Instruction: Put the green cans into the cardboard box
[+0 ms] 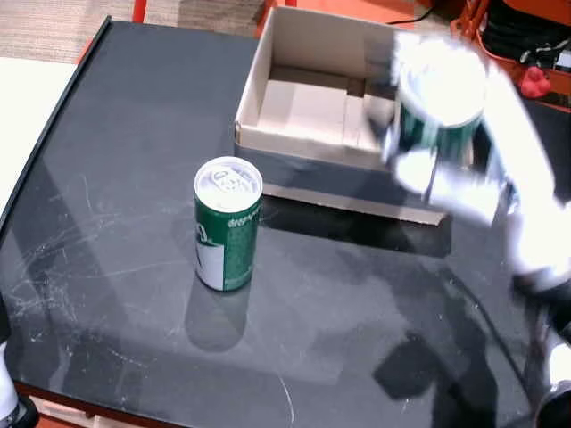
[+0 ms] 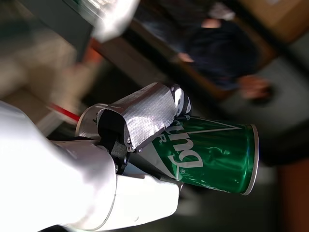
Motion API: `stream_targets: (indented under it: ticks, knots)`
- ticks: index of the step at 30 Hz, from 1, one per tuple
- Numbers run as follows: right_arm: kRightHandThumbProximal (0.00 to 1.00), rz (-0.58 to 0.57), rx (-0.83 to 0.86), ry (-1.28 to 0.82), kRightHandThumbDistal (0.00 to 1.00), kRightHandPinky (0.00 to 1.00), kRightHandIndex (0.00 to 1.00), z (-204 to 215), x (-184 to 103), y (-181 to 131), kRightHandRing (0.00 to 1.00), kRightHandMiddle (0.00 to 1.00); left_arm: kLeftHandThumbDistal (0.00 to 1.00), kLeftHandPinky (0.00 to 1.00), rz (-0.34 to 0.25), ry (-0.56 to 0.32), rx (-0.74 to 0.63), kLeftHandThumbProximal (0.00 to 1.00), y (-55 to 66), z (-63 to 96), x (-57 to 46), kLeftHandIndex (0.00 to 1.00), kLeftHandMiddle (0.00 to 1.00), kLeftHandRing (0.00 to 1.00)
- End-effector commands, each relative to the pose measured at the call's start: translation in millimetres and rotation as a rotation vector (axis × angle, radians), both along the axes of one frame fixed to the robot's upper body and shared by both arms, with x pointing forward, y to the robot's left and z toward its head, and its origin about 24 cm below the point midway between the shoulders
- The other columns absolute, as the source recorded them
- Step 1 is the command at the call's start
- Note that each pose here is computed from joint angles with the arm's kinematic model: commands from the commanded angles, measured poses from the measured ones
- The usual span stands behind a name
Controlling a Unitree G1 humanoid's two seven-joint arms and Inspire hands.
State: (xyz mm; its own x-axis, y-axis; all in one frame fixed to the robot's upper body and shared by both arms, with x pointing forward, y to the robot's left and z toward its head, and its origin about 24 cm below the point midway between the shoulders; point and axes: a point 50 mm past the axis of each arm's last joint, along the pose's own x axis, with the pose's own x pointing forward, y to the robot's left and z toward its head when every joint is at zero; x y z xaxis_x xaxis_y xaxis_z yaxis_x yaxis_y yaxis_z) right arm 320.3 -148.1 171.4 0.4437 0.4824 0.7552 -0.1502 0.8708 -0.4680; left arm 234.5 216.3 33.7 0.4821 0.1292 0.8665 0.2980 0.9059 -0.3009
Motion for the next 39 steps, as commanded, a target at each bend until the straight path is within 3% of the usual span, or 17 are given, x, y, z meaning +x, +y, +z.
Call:
stream_targets:
  ticks: [1,2,3,4,5,7,10,12,15,19,22,24,28,31,35,39]
  knots:
    - [0.48,-0.017,-0.001,-0.039,0.69,0.34,0.51,16.4,3.2,-1.6,0.45,0.39,0.45,0.96,-0.014,-0.024,-0.049,0.90,-16.1,-0.1,8.0,0.93,0.94,0.94]
    - [0.48,-0.020,-0.002,-0.049,0.68,0.32,0.58,22.2,5.2,-0.7,0.41,0.34,0.44,0.96,-0.014,-0.029,-0.051,0.90,-17.2,-0.4,9.2,0.93,0.94,0.94]
    - [0.44,-0.013,0.001,-0.057,0.68,0.30,0.37,28.9,7.6,1.1,0.38,0.28,0.43,0.96,-0.020,-0.033,-0.055,0.89,-18.1,-0.9,10.3,0.93,0.94,0.94]
    - [0.44,-0.006,0.004,-0.059,0.67,0.28,0.23,34.5,9.9,2.5,0.37,0.26,0.45,0.95,-0.029,-0.035,-0.060,0.88,-18.7,-1.7,11.5,0.93,0.94,0.94]
    - [0.44,0.001,0.008,-0.059,0.67,0.26,0.16,38.9,11.7,3.5,0.35,0.24,0.45,0.95,-0.032,-0.037,-0.063,0.88,-19.3,-2.3,12.4,0.93,0.94,0.94]
    - [0.42,0.002,0.014,-0.065,0.67,0.23,0.08,46.9,14.5,5.0,0.32,0.21,0.44,0.96,-0.030,-0.044,-0.065,0.88,-20.7,-2.7,13.9,0.92,0.94,0.94]
    - [0.50,-0.024,-0.002,-0.104,0.68,0.20,0.05,60.4,18.6,6.1,0.30,0.18,0.50,0.96,-0.023,-0.046,-0.073,0.86,-22.8,-3.3,15.5,0.91,0.94,0.94]
    - [0.41,-0.044,-0.021,-0.102,0.64,0.20,0.04,70.0,25.5,6.6,0.31,0.18,0.51,0.95,-0.023,-0.047,-0.072,0.86,-23.9,-3.6,16.1,0.91,0.94,0.95]
    - [0.45,-0.125,-0.101,-0.029,0.68,0.19,0.03,84.0,46.6,6.2,0.33,0.19,0.54,0.95,-0.030,-0.049,-0.081,0.86,-25.3,-3.9,17.5,0.91,0.94,0.95]
    - [0.26,-0.328,-0.233,0.140,0.55,0.21,0.08,94.2,77.5,2.2,0.42,0.27,0.56,0.96,-0.025,-0.066,-0.075,0.87,-26.6,-2.6,17.8,0.93,0.95,0.95]
    - [0.31,-0.466,-0.325,0.232,0.50,0.28,0.16,92.6,90.3,-2.8,0.51,0.36,0.57,0.96,-0.046,-0.080,-0.076,0.84,-26.8,-2.6,18.1,0.93,0.95,0.95]
    - [0.36,-0.552,-0.398,0.279,0.54,0.30,0.19,89.9,96.3,-5.7,0.52,0.39,0.60,0.95,-0.044,-0.079,-0.080,0.83,-27.3,-2.8,17.8,0.92,0.95,0.94]
    - [0.30,-0.670,-0.514,0.324,0.51,0.28,0.15,84.7,102.8,-7.4,0.47,0.34,0.63,0.95,-0.027,-0.076,-0.078,0.86,-28.3,-2.5,17.1,0.92,0.94,0.95]
    - [0.31,-0.736,-0.594,0.341,0.51,0.26,0.12,82.1,106.0,-6.4,0.41,0.31,0.65,0.95,-0.013,-0.072,-0.089,0.86,-30.1,-1.8,17.8,0.90,0.93,0.93]
    - [0.30,-0.767,-0.642,0.385,0.53,0.23,0.14,76.3,108.9,-1.5,0.36,0.29,0.62,0.94,-0.051,-0.076,-0.093,0.86,-32.2,-2.6,18.0,0.91,0.93,0.93]
    - [0.34,-0.767,-0.797,0.384,0.56,0.25,0.17,65.0,109.8,8.0,0.31,0.29,0.63,0.93,-0.047,-0.075,-0.106,0.87,-35.1,-1.9,18.2,0.90,0.93,0.91]
